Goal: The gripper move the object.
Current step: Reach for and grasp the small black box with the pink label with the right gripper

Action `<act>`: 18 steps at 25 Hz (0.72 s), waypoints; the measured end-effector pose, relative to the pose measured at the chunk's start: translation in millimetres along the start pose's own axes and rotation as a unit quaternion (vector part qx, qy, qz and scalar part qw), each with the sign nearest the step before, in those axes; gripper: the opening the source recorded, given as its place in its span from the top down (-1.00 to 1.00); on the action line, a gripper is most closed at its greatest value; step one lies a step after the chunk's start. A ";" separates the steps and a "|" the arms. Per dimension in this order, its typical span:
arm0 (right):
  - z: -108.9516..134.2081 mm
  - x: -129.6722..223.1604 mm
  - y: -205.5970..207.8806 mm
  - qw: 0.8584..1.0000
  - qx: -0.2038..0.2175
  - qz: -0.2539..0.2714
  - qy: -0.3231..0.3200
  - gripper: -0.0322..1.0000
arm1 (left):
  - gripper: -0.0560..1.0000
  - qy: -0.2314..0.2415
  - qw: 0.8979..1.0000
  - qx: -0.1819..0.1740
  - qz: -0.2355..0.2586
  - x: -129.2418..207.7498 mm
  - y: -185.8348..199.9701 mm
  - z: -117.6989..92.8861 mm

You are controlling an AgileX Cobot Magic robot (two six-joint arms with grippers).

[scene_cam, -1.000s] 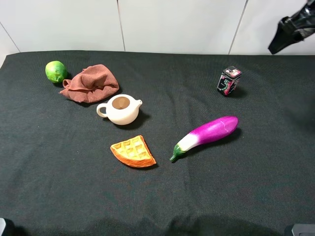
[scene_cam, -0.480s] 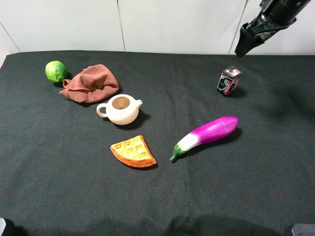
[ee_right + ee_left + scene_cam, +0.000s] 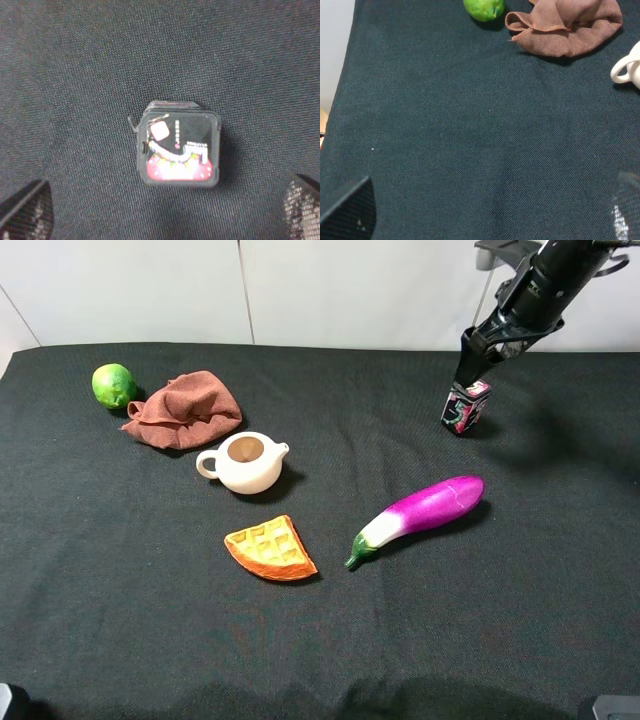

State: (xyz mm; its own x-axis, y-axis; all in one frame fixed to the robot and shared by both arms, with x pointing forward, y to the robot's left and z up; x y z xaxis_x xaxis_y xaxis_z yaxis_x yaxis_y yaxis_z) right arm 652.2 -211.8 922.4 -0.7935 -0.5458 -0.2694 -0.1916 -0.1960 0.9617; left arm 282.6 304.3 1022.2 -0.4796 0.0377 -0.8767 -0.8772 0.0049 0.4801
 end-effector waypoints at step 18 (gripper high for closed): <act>-7.8 -1.3 -40.9 0.999 -0.012 0.023 -0.030 -0.41 | -0.98 0.000 1.000 0.000 0.000 -0.1 0.0 0.0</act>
State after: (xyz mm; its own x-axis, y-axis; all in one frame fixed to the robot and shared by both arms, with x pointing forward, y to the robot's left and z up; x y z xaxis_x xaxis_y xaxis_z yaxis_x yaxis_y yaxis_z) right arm 665.5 -209.4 883.0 -0.8350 -0.5044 -0.2199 -0.1404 -0.1911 0.9715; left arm 282.6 304.3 1022.3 -0.4790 0.0377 -0.8770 -0.8775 0.0049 0.4795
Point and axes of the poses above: a point on each arm's last joint axis where the gripper is mounted, y pointing back along that axis away from the gripper, z along the wrist's bending axis when the last joint is at zero, x = y × z, the point moved 6 cm from there along -y, pointing out along that axis toward the gripper, and after that the axes turned 2 degrees about -y, right-handed, at the moved point
